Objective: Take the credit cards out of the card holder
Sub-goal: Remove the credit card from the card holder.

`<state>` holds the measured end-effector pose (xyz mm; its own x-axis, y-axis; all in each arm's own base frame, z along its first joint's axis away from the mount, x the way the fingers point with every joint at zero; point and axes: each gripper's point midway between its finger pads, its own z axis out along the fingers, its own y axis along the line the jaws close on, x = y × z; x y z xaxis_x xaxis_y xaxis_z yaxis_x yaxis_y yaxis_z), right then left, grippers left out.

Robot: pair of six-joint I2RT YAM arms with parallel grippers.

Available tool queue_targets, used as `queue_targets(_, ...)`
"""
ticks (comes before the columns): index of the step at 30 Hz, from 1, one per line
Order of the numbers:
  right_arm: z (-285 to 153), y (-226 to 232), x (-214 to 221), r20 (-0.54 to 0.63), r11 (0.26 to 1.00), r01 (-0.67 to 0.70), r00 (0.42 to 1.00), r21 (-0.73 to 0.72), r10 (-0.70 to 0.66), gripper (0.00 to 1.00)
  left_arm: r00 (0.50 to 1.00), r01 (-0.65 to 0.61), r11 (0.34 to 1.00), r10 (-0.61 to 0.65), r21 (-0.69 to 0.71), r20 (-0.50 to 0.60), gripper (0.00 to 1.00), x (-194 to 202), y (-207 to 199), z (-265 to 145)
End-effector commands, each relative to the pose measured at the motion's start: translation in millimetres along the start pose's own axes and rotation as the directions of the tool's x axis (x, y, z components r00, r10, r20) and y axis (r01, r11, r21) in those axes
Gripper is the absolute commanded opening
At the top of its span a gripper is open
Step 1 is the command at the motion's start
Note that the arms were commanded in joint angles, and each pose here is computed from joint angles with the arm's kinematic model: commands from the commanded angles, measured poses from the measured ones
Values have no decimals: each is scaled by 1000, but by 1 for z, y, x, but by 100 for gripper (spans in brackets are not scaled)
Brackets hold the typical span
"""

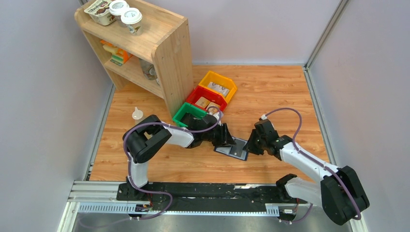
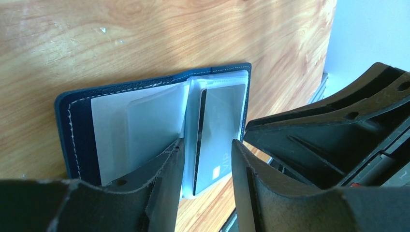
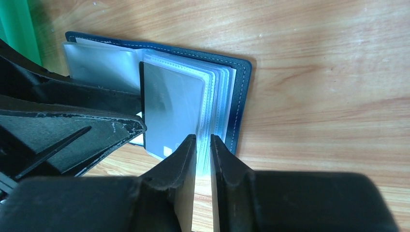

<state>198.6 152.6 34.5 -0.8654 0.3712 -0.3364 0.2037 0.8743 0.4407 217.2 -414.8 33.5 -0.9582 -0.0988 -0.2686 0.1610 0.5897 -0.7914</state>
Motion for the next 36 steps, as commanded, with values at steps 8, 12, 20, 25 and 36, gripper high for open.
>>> queue_targets(8,-3,15,-18,55,999,21,998,-30,-19,14,997,74,997,-74,9,-23,49,12,8,-2)
queue_targets(12,1,19,-18,49,999,14,999,-53,-11,13,996,85,996,-84,13,-25,49,14,10,-3)
queue_targets(20,8,23,-16,32,997,23,999,-78,-20,11,996,90,995,-89,38,-30,49,15,6,-3)
queue_targets(25,11,28,-12,13,993,25,1000,-112,-24,10,994,104,992,-101,72,-33,49,15,1,-2)
queue_targets(36,21,6,2,-34,999,2,999,-44,-4,8,994,105,980,-107,167,6,32,9,-15,-10)
